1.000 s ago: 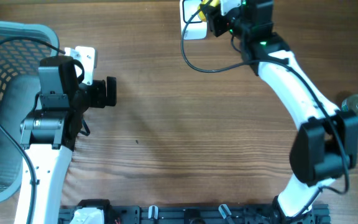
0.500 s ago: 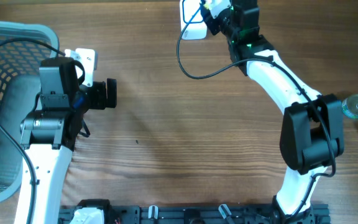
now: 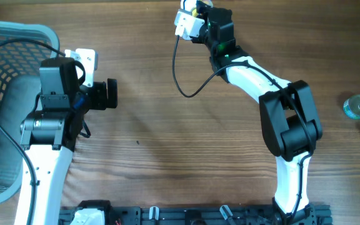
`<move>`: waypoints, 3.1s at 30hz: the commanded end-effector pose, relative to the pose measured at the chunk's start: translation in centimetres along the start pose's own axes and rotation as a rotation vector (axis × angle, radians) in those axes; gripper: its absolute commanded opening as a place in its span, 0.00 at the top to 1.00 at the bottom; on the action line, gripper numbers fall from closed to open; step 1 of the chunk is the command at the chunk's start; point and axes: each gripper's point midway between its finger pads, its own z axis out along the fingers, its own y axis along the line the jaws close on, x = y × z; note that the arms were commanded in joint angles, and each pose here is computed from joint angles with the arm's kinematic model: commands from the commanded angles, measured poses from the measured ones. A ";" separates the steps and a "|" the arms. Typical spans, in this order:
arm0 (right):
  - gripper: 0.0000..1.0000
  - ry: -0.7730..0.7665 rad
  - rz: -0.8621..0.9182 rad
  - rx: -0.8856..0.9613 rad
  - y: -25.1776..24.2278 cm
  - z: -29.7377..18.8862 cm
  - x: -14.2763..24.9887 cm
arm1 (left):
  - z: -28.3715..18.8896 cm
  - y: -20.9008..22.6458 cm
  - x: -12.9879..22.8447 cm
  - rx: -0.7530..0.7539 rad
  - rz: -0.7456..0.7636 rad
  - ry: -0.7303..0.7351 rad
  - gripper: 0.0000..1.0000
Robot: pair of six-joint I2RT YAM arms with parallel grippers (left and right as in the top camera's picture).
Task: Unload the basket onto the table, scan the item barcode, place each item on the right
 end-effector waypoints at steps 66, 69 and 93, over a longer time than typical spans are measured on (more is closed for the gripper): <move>0.62 1.163 1.441 0.300 -3.0 -28.8 43.8 | 0.8 0.5 1.6 -0.024 -0.047 0.074 0.00; 0.62 1.125 1.567 0.234 -0.2 -28.8 46.2 | 0.8 0.5 1.6 -0.025 -0.099 0.074 0.00; 0.00 0.063 1.095 0.888 -34.4 -47.8 11.2 | -12.0 5.6 -21.0 -0.341 0.002 -1.022 0.00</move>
